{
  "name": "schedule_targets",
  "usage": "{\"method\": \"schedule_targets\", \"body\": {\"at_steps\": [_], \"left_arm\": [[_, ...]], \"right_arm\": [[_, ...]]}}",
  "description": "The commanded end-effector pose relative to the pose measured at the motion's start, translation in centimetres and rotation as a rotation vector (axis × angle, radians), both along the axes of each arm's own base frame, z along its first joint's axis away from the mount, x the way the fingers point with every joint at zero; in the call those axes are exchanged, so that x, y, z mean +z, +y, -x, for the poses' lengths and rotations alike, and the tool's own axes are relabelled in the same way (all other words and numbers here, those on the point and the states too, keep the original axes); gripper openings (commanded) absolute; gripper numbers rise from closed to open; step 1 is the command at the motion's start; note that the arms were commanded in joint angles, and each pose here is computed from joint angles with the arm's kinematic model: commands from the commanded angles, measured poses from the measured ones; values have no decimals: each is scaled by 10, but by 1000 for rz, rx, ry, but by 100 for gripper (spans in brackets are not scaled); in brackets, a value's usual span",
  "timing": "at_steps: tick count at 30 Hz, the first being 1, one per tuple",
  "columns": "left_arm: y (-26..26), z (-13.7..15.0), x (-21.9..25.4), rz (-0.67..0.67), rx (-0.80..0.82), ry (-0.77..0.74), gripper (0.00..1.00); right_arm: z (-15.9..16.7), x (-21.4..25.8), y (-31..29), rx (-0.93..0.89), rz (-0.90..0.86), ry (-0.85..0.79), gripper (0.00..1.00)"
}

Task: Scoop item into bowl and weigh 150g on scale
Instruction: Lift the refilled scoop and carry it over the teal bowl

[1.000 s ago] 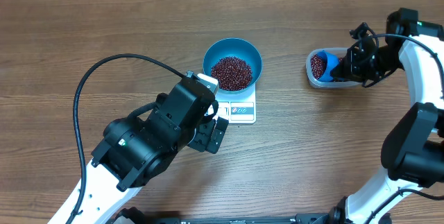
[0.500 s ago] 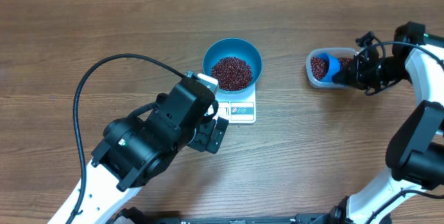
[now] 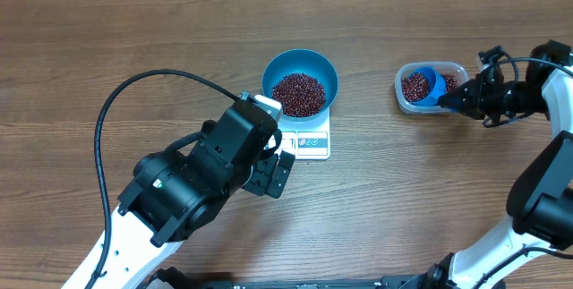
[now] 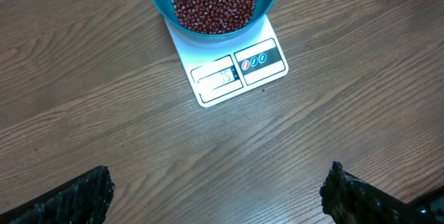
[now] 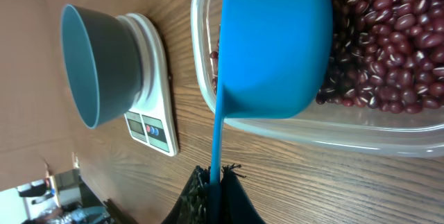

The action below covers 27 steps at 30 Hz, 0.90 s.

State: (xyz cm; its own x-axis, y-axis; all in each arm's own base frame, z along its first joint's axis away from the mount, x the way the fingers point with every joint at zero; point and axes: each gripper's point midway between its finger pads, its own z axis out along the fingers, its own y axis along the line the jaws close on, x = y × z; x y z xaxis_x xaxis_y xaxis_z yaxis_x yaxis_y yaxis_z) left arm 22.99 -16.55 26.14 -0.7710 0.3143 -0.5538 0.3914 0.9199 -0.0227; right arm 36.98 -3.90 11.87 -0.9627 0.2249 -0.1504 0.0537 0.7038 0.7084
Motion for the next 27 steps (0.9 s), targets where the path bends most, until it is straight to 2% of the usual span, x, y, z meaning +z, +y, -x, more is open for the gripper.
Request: {"method": "schedule_targets", "body": {"at_steps": [1, 12, 21, 27], "left_arm": [[2, -3, 10, 4, -5, -36, 99], [2, -3, 10, 4, -5, -36, 100], [2, -3, 10, 4, -5, -36, 99], [2, -3, 10, 4, -5, -36, 100]], "right_arm": [[-3, 16, -1, -21, -71, -63, 4], [-5, 33, -13, -55, -79, -101, 4], [1, 96, 3, -31, -52, -241, 4], [9, 136, 52, 93, -29, -334, 4]]}}
